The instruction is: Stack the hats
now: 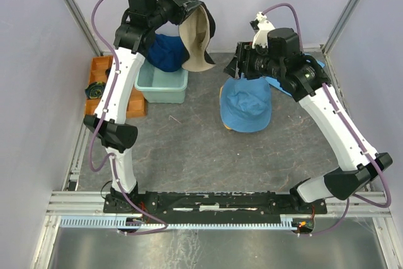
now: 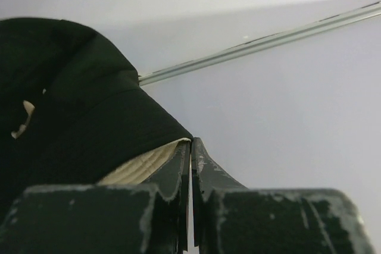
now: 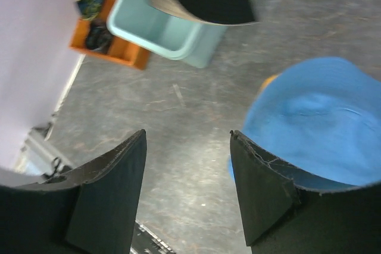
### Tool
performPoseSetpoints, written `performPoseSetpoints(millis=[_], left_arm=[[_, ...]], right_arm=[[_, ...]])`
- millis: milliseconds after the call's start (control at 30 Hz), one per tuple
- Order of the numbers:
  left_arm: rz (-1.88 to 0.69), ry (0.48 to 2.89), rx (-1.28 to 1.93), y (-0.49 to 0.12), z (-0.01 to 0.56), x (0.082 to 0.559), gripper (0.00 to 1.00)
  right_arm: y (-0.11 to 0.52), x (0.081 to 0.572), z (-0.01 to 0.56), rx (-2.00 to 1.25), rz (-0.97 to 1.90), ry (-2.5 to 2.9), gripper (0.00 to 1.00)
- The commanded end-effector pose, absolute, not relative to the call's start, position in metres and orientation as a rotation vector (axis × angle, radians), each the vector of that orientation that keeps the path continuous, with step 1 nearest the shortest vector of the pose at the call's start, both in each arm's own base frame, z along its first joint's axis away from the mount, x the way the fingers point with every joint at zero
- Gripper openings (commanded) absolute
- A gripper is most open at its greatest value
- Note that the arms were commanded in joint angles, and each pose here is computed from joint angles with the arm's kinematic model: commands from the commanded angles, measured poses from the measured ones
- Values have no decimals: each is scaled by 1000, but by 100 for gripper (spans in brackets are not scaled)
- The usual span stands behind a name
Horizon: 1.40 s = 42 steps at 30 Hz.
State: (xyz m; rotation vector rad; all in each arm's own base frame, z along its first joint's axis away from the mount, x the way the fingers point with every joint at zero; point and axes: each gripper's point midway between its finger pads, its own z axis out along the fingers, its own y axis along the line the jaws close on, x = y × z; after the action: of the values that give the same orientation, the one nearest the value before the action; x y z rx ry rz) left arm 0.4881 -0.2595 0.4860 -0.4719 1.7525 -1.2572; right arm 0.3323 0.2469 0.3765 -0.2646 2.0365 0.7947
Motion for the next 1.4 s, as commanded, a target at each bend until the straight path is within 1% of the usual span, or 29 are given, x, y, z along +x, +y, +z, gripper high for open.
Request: performPoseSetpoints(millis=[0, 233, 600, 800, 933, 1167, 1367], left_arm=[[-1425, 1607, -406, -266, 546, 461, 3], [-1477, 1622, -391, -278, 548, 451, 3], [-1522, 1637, -372, -288, 553, 432, 3], [-1535, 1641, -368, -290, 554, 427, 3], [-1531, 1639, -366, -290, 555, 428, 3], [-1515, 1650, -374, -291, 547, 435, 3], [-1559, 1642, -375, -297, 550, 433, 3]], right_arm=[[212, 350, 384, -195, 546, 1999, 66], [231, 360, 377, -229, 504, 1976, 68], [236, 381, 385, -214, 461, 1922, 69], [251, 394, 384, -214, 492, 1918, 69], [256, 395, 390, -210, 509, 1905, 69], [246, 385, 410, -195, 501, 1867, 70], [247, 389, 409, -199, 477, 1863, 70]])
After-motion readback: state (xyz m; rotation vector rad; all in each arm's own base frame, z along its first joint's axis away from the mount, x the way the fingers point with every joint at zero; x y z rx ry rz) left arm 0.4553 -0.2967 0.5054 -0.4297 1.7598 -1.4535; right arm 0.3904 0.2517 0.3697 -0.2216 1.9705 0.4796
